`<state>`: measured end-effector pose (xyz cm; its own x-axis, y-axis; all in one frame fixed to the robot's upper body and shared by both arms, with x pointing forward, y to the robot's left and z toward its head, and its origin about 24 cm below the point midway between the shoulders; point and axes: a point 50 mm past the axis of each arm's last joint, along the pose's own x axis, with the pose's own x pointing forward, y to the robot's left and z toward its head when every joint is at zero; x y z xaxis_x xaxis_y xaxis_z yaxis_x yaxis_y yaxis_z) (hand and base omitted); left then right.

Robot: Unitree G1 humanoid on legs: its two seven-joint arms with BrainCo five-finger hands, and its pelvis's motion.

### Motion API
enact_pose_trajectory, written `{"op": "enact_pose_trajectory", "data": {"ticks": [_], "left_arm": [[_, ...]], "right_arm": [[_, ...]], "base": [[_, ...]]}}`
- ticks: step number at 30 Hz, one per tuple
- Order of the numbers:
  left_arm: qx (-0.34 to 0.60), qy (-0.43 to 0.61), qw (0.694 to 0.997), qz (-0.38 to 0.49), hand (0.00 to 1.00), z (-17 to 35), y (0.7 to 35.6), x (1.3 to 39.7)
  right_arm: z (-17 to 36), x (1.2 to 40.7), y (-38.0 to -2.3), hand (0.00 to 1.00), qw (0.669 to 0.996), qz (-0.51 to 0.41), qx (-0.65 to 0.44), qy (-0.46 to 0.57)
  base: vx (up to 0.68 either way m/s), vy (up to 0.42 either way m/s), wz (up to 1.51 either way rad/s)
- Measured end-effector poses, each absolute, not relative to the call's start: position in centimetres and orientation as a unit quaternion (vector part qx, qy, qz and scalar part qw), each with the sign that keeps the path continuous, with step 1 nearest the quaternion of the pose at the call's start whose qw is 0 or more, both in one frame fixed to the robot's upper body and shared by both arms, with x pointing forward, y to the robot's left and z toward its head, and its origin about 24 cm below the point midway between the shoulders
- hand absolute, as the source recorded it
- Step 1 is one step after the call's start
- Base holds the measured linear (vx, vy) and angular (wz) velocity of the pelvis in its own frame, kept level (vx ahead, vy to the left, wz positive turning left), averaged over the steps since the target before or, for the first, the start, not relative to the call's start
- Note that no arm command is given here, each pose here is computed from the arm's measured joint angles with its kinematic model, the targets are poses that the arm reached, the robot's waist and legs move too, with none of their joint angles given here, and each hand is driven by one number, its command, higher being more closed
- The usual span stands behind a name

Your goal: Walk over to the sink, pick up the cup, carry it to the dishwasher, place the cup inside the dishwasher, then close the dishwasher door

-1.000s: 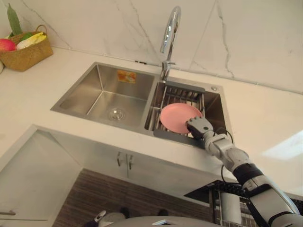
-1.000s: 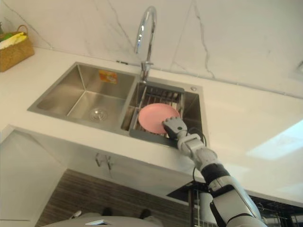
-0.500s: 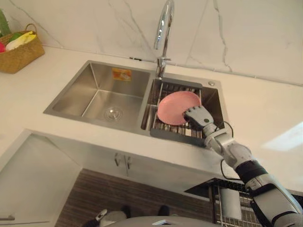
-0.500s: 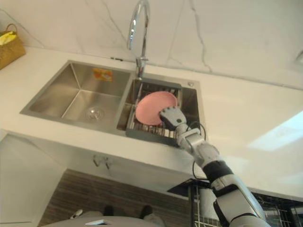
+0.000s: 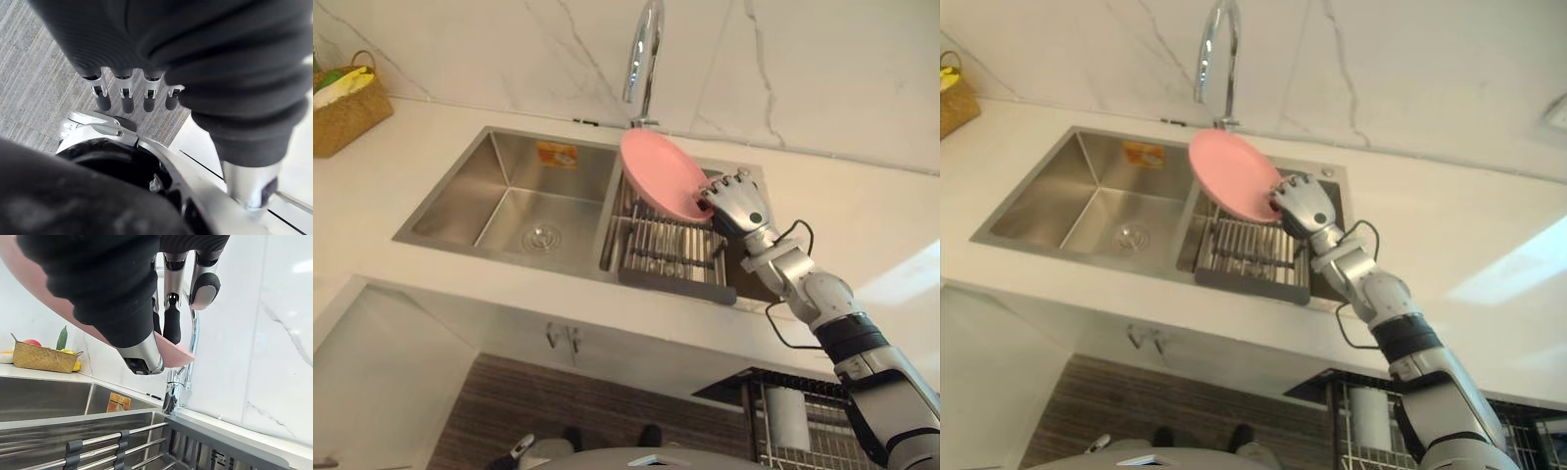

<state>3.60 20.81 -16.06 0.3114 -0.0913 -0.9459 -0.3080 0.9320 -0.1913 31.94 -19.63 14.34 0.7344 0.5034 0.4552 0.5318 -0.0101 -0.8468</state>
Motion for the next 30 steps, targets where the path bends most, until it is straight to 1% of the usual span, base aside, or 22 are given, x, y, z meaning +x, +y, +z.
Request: {"op": "enact_pose_trajectory", "data": {"ticks": [5,7,9,12,15,16,22,27,30], "left_arm": [[-0.17,0.585,0.79,0.069,0.0,-16.1,20.9,3.5],[-0.169,0.589,0.787,0.07,0.0,-16.2,20.9,3.2],[-0.162,0.593,0.786,0.066,0.0,-16.2,20.9,3.1],[-0.154,0.597,0.785,0.064,0.0,-16.2,21.1,2.9],[-0.138,0.605,0.782,0.056,0.0,-16.3,21.1,2.7],[-0.131,0.607,0.782,0.05,0.0,-16.3,21.0,2.7],[-0.109,0.621,0.776,0.033,0.0,-16.4,21.0,2.2],[-0.098,0.633,0.768,0.022,0.0,-16.6,20.9,1.7],[-0.083,0.643,0.761,0.008,0.0,-16.6,20.9,1.4]], "right_arm": [[15.1,31.9,-20.4,1.0,0.596,-0.026,-0.715,-0.364],[16.0,31.8,-20.5,1.0,0.592,-0.039,-0.713,-0.373],[17.6,31.3,-21.4,1.0,0.584,-0.065,-0.711,-0.386],[18.8,30.5,-22.3,1.0,0.59,-0.094,-0.698,-0.395],[19.2,29.9,-23.2,1.0,0.589,-0.103,-0.699,-0.392],[19.3,29.5,-23.8,1.0,0.594,-0.112,-0.696,-0.387],[19.0,27.5,-26.0,1.0,0.591,-0.137,-0.707,-0.363],[19.9,25.2,-27.7,1.0,0.572,-0.168,-0.719,-0.357],[19.6,24.2,-28.8,1.0,0.568,-0.175,-0.73,-0.338]], "base": [[-0.01,0.028,-0.2],[0.02,0.021,-0.11],[0.04,0.03,-0.25],[0.06,0.023,-0.31],[0.03,0.024,-0.24],[0.02,0.045,-0.37],[0.0,0.035,-0.35],[-0.02,0.026,-0.38],[0.0,0.023,-0.38]]}}
